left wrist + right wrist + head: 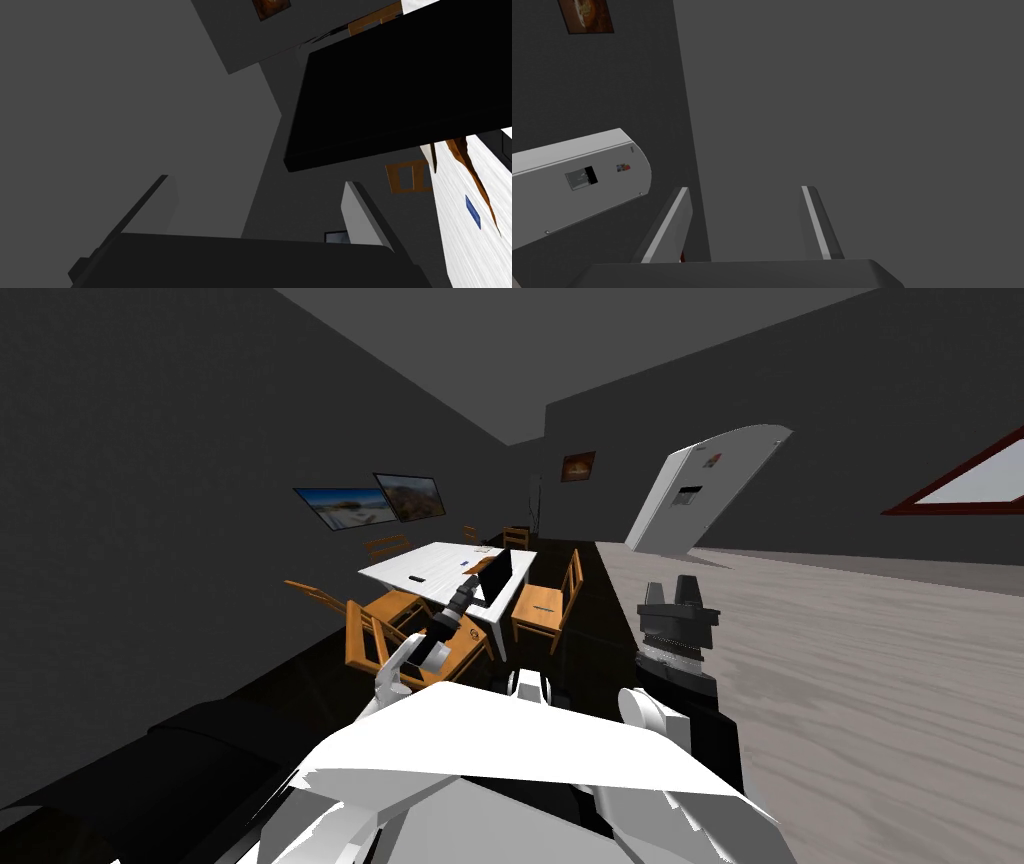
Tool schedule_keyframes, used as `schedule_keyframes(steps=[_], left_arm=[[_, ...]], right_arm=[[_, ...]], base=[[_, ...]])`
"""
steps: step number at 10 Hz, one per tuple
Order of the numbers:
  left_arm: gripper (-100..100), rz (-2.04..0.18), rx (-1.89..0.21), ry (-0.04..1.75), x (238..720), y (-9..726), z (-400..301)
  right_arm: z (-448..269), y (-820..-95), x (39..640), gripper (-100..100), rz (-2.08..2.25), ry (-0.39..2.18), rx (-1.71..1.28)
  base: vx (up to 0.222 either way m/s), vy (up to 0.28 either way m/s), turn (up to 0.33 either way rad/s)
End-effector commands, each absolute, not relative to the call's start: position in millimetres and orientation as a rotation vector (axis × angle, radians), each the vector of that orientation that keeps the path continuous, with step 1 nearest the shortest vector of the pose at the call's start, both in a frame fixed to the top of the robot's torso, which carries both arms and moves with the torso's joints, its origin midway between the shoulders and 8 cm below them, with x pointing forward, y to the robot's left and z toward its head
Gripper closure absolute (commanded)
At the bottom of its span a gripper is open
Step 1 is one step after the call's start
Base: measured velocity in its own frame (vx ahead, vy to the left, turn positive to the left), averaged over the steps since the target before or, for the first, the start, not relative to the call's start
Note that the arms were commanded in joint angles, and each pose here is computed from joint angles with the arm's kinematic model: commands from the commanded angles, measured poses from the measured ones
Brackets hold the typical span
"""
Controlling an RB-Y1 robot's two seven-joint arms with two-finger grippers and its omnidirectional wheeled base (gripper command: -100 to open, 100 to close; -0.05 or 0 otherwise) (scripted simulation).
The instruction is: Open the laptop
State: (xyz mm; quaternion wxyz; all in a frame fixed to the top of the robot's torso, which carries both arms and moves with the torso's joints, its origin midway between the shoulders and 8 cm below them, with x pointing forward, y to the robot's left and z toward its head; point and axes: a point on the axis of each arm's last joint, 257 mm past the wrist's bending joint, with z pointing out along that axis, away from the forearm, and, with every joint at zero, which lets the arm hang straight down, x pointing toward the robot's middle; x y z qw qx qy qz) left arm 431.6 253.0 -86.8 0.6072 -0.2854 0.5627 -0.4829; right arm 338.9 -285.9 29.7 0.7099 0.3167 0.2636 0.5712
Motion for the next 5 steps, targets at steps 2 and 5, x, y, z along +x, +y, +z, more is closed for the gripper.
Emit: schedule_keyframes(steps=[2, 5], left_arm=[[-100, -1.027, -0.673, 1.386, 442, 268, -109], [-100, -0.953, -0.687, 1.441, 448, 284, -124]], right_arm=[[30, -286, 339, 0, 1.267, 0.585, 0.703], [30, -286, 339, 0, 1.267, 0.585, 0.703]], base=[[0.027, 0.014, -0.136], [0.029, 0.021, -0.110]])
